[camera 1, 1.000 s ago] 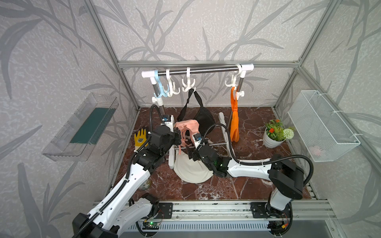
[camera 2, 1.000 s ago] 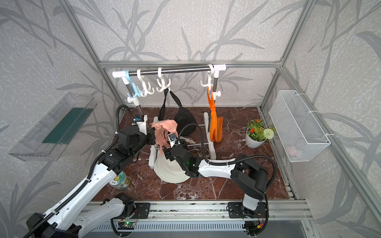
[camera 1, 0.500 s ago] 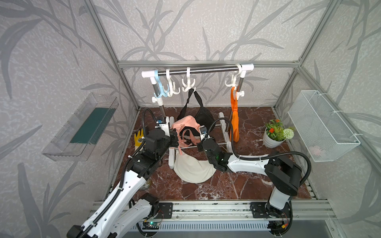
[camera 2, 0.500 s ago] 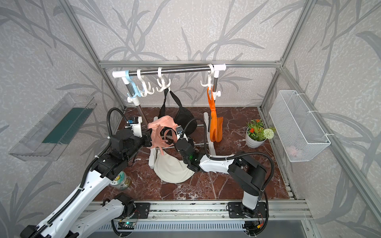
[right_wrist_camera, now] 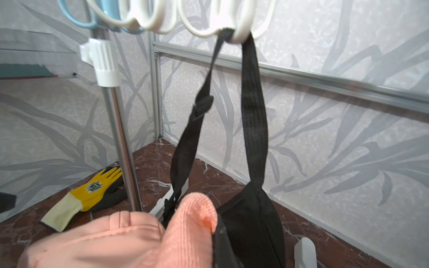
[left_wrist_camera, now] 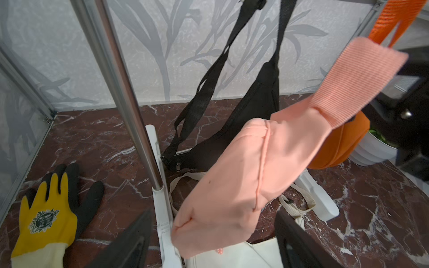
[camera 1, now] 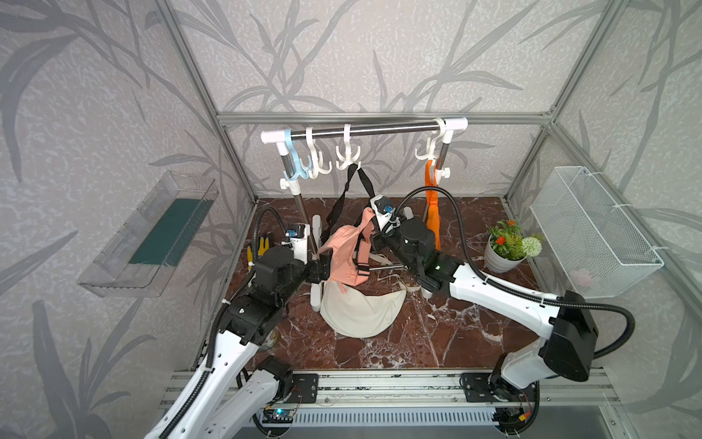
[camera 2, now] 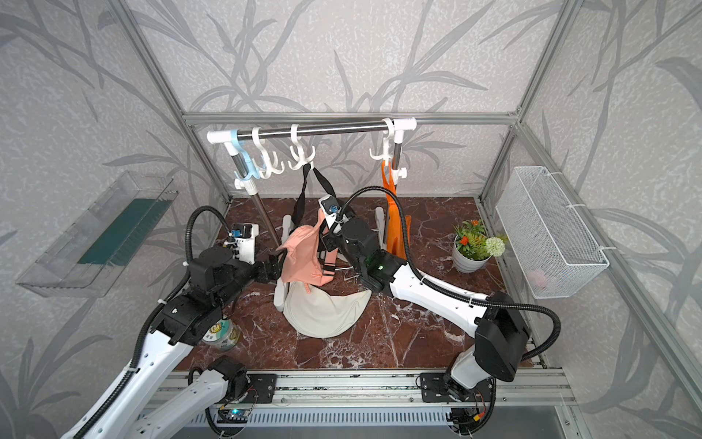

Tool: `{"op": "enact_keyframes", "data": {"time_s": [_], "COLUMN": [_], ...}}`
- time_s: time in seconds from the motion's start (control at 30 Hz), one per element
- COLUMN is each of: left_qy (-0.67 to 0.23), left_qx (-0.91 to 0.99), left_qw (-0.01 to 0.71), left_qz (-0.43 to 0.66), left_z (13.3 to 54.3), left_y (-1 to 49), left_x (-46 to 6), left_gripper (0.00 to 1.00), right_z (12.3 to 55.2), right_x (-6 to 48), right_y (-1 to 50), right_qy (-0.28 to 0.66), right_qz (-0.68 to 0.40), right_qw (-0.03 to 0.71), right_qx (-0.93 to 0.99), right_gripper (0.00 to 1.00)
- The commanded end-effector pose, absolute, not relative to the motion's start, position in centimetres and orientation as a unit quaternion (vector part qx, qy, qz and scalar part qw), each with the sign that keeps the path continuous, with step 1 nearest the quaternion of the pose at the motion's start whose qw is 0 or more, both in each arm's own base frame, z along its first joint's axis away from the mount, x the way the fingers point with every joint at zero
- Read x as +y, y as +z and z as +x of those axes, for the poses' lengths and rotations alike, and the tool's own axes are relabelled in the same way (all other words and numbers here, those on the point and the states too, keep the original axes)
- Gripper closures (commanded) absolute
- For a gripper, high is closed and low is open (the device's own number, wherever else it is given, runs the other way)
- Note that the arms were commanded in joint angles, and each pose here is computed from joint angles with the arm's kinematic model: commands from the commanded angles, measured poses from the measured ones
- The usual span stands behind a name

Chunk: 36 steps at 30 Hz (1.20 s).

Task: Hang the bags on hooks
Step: Pick up the bag from the center of the board.

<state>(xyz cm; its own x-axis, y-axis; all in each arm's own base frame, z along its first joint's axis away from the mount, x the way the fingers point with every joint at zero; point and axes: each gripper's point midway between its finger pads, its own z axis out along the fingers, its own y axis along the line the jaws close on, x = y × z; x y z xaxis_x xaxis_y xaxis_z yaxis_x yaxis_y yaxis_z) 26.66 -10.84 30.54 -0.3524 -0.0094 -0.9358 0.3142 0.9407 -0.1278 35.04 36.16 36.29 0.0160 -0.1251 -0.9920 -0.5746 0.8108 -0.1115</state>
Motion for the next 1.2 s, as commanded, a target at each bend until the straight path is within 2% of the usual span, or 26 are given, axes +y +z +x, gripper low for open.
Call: {"op": "enact_keyframes", "data": {"time_s": [0.0, 0.2, 0.27, 0.3, 0.43, 0.73, 1.17], "left_qy": [-0.179, -0.218, -0.235, -0.240, -0.242, -0.256, -0.140], "left_qx": [0.764, 0.747, 0.741, 0.736, 0.720, 0.733, 0.768], "left_qw": [0.596, 0.599, 0.600, 0.607, 0.627, 0.613, 0.617], "left_qz": [0.169, 0.188, 0.187, 0.181, 0.176, 0.147, 0.101], "left_z": [24.7, 26.7, 27.6, 27.9, 28.4, 27.2, 30.2], "left_y": [33.8, 34.6, 34.9, 35.3, 36.6, 36.7, 33.1], "left_x": [-12.6, -15.5, -16.8, -17.3, -18.5, -19.5, -17.4], "left_gripper": [0.15, 0.15, 0.04, 0.02, 0.02, 0.03, 0.04], "right_z": [33.0, 31.9, 31.7, 31.7, 32.0, 32.2, 28.6], "right_x": [37.1, 38.1, 38.4, 38.4, 38.2, 38.9, 39.8], "right_y": [38.3, 39.9, 39.9, 39.9, 39.8, 38.7, 38.6], "right_qy": [0.197, 0.215, 0.210, 0.197, 0.158, 0.134, 0.227], "right_qz": [-0.320, -0.352, -0.359, -0.359, -0.356, -0.364, -0.401], "right_qw": [0.635, 0.614, 0.609, 0.609, 0.606, 0.582, 0.544], "right_qx": [0.675, 0.673, 0.675, 0.679, 0.694, 0.715, 0.701], "right_gripper": [1.00, 1.00, 1.00, 1.00, 1.00, 1.00, 1.00]}}
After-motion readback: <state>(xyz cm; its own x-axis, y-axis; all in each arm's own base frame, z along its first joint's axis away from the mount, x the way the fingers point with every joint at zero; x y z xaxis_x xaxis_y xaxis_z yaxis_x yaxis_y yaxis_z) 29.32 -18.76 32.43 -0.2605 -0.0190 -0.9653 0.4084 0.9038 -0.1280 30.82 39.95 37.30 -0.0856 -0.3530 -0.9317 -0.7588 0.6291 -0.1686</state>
